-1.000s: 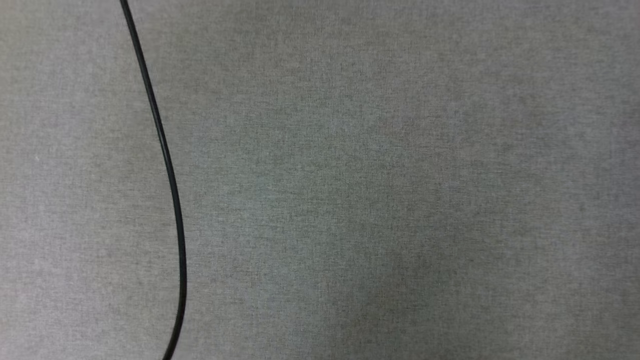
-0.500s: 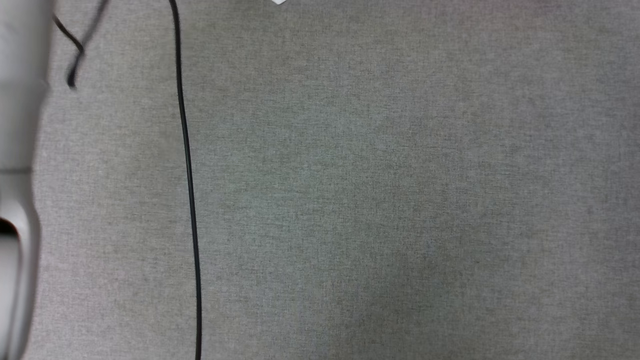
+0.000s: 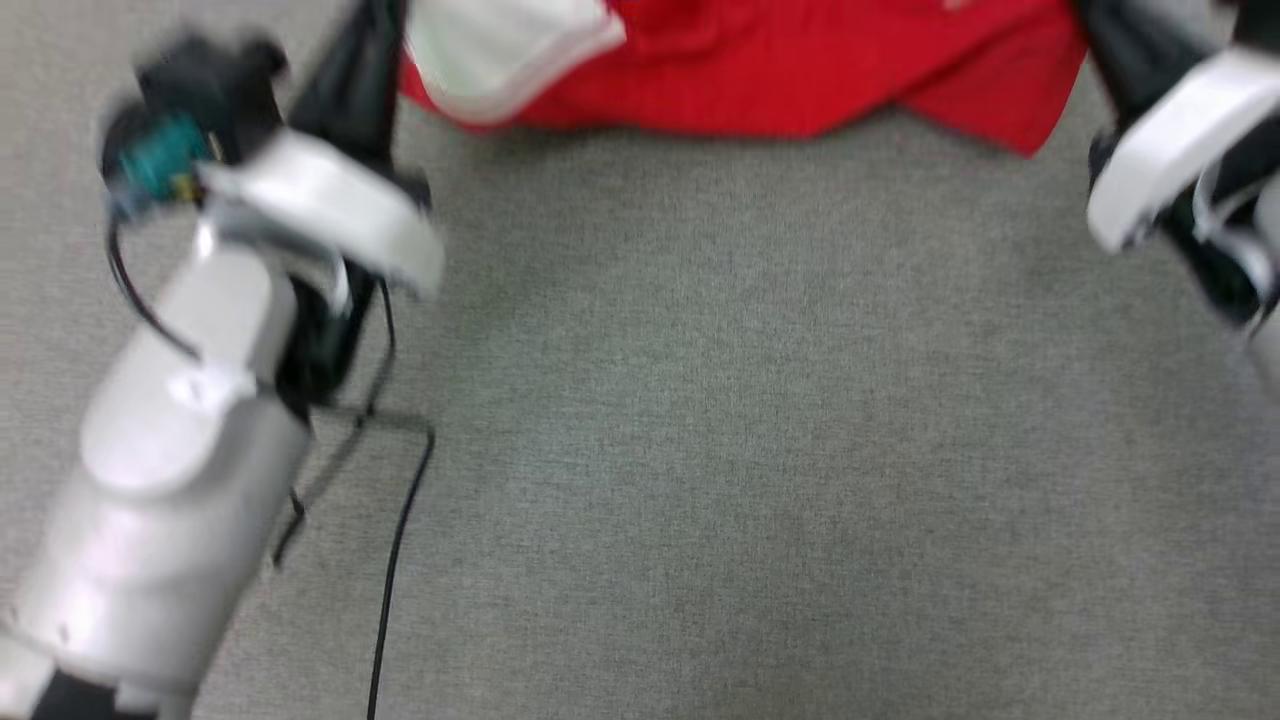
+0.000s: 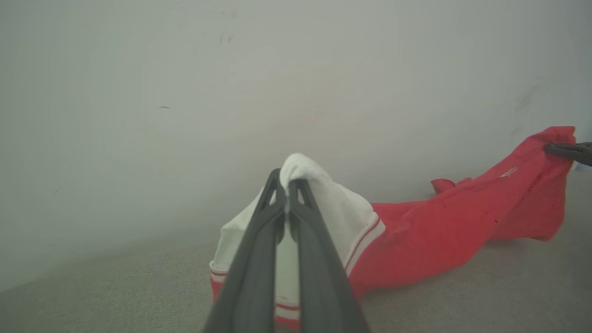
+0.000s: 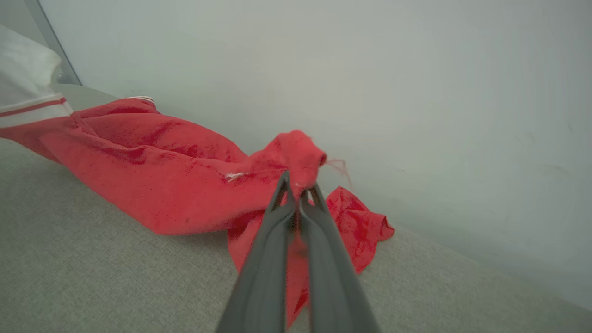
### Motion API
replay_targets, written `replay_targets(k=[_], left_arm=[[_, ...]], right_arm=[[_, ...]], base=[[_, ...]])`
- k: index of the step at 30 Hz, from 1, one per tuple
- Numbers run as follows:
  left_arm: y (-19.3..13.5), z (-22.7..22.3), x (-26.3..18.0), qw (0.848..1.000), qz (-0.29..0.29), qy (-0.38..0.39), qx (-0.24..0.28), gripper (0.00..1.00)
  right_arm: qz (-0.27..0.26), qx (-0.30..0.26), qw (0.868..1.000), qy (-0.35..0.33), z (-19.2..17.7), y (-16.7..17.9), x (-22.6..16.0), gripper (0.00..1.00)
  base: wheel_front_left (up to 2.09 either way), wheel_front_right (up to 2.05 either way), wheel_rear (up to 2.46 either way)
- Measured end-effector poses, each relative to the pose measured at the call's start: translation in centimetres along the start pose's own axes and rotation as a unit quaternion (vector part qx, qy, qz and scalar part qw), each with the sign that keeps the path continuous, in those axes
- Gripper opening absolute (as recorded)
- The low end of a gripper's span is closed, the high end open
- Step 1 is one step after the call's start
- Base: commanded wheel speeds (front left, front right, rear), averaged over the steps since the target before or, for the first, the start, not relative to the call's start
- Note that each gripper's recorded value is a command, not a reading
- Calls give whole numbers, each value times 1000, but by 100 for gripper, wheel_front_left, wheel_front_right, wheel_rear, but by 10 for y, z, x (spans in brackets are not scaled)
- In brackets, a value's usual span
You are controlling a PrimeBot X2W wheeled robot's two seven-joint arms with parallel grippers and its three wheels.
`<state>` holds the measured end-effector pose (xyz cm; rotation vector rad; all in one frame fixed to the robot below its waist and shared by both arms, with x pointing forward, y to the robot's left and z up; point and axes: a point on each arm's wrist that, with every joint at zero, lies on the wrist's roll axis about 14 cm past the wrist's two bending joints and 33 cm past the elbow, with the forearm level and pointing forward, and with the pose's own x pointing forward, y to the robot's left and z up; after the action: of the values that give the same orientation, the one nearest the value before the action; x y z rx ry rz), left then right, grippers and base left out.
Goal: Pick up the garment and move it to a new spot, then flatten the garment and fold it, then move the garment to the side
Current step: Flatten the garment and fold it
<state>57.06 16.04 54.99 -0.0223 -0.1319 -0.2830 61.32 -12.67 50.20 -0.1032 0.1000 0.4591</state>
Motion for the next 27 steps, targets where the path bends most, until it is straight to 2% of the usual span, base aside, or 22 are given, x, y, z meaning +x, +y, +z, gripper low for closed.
replay_targets(k=[7,14,21,23,27], left_arm=[[-6,-23,-76,998,34,51,-27,0],[-28,-41,-152,991,51,111,-55,0],[-48,-55,-220,978,86,154,-114,0],[-55,-60,-239,970,95,164,-149,0],[-63,-72,-276,962,100,200,-156,0]], right_arm=[[18,6,999,38,-29,20,-51,0],[17,9,997,72,-48,28,-110,0],[4,26,995,100,-69,36,-169,0],[-3,42,993,109,-76,40,-185,0],[-11,66,990,127,-90,49,-215,0]], base=[[0,0,0],[0,0,0],[0,0,0],[0,0,0],[0,0,0]])
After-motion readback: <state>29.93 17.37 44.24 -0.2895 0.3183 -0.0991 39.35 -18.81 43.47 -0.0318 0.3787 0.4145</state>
